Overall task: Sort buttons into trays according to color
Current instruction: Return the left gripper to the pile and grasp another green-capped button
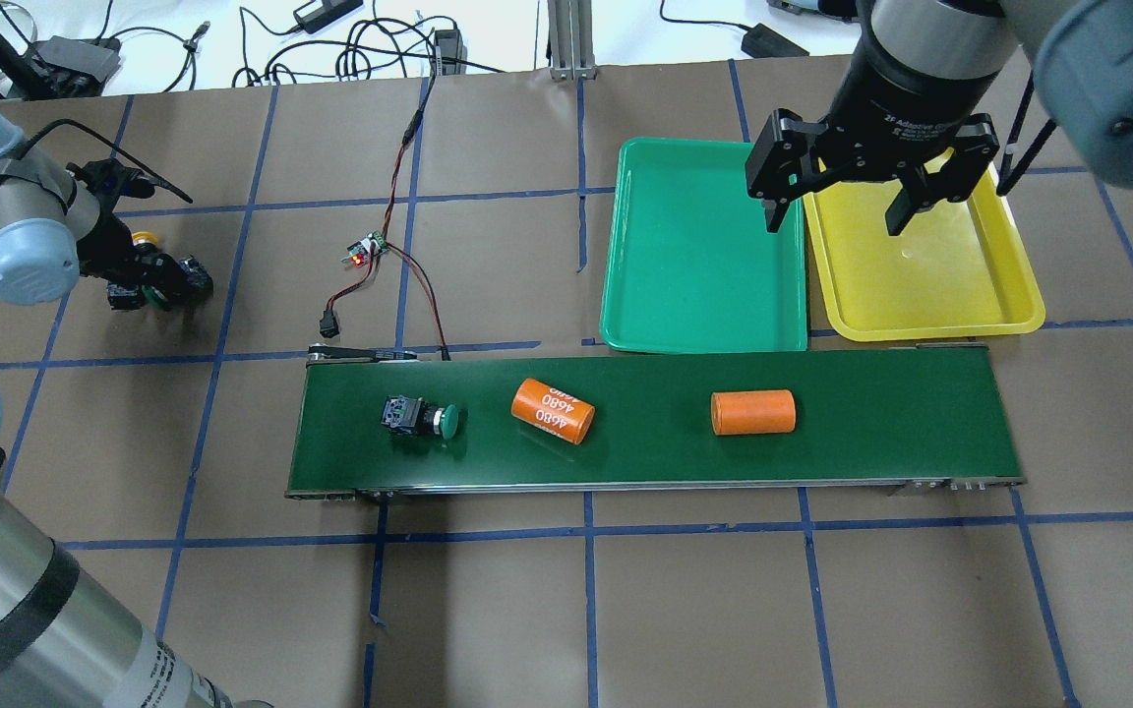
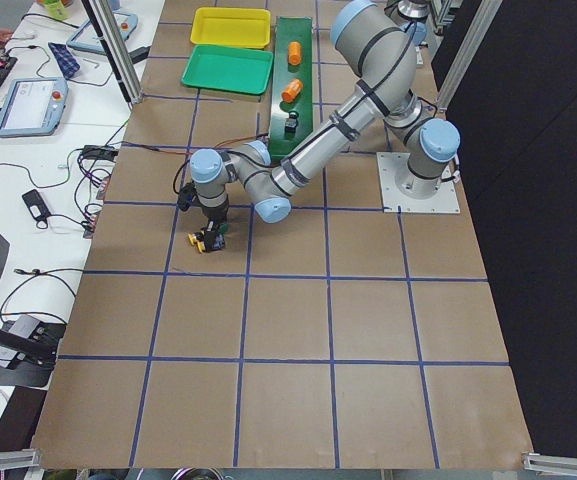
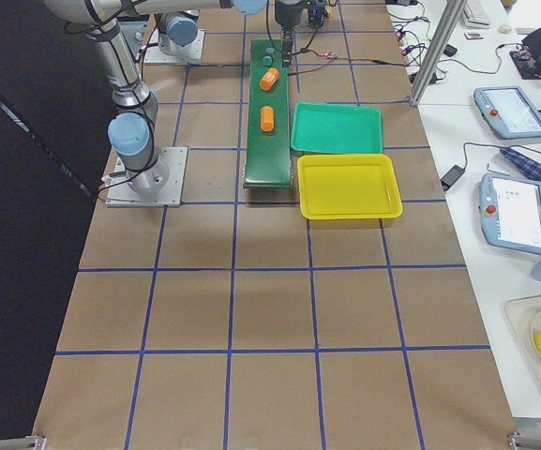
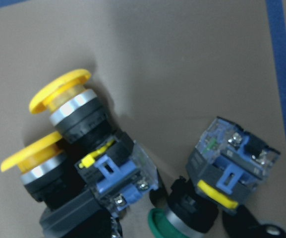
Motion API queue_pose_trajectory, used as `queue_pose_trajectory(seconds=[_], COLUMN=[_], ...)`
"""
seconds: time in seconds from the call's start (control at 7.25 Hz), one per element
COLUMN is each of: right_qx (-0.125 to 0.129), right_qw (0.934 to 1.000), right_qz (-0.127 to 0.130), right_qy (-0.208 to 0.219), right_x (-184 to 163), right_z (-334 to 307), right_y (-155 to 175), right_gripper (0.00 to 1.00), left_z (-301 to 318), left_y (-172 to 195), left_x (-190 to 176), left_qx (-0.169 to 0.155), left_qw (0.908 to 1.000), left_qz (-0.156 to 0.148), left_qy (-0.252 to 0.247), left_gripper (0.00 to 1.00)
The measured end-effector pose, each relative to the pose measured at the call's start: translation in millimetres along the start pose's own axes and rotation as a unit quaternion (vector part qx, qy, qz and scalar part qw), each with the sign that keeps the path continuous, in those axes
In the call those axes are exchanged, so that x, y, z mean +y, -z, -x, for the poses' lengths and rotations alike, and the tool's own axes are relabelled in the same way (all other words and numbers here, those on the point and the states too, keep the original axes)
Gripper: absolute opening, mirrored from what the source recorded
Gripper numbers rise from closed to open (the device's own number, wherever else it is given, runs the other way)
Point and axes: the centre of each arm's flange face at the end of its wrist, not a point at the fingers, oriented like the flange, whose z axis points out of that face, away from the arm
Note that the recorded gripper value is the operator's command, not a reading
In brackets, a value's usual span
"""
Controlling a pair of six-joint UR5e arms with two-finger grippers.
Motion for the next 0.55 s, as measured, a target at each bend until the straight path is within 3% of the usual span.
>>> queue_pose_trajectory(seconds=[0.55], right_qx=[0.000], right_qw=[1.0000], right_qz=[0.001], right_qy=[0.000], right_x=[0.1], right_z=[-0.3], right_y=[-0.8], right_gripper=[1.00], left_z=[-30.8], left_y=[12.9], left_x=[-5.8], left_qx=[0.025], left_qw=[0.9995], left_qz=[-0.018], left_qy=[-0.007], left_gripper=[0.86])
